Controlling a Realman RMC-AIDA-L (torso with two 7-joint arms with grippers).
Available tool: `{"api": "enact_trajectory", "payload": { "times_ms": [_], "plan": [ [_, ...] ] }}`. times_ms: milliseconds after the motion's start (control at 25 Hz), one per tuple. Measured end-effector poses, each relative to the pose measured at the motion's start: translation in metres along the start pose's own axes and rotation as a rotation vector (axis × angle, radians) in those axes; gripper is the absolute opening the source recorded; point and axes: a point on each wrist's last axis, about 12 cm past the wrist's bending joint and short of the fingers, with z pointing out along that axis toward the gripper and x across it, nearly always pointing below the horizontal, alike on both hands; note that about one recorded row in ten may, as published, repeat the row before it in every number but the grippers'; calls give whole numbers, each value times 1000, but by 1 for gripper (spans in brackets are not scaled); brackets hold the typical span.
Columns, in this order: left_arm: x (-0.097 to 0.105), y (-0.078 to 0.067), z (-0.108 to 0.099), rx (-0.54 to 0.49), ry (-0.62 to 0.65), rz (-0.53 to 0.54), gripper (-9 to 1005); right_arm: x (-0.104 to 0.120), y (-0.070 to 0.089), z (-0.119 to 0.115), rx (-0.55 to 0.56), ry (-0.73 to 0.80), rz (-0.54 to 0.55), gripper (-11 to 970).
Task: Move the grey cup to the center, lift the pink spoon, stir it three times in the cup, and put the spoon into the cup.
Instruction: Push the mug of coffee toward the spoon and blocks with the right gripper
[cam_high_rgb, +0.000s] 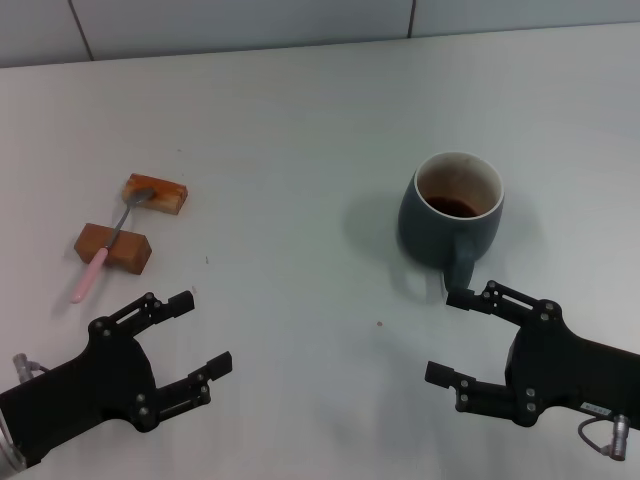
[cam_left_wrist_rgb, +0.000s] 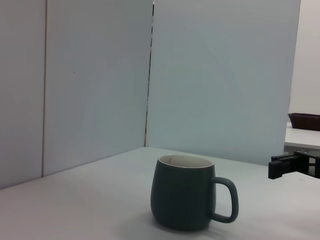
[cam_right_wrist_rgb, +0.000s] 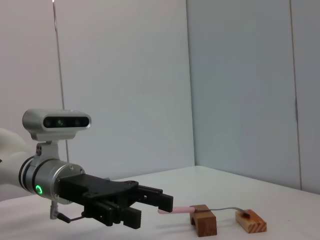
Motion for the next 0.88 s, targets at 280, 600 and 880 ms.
{"api": "enact_trajectory", "payload": {
  "times_ms": [280,600,880],
  "plan": [
    [0,0,0,0,0,0,799,-1,0,0,-4,-7,0,815],
    [0,0,0,1,1,1,799,-15,-3,-17,120,-153,-2,802],
    [0,0,0,1,0,6,799,-18,-12,-55,525,-314,-27,657]
  ]
}}
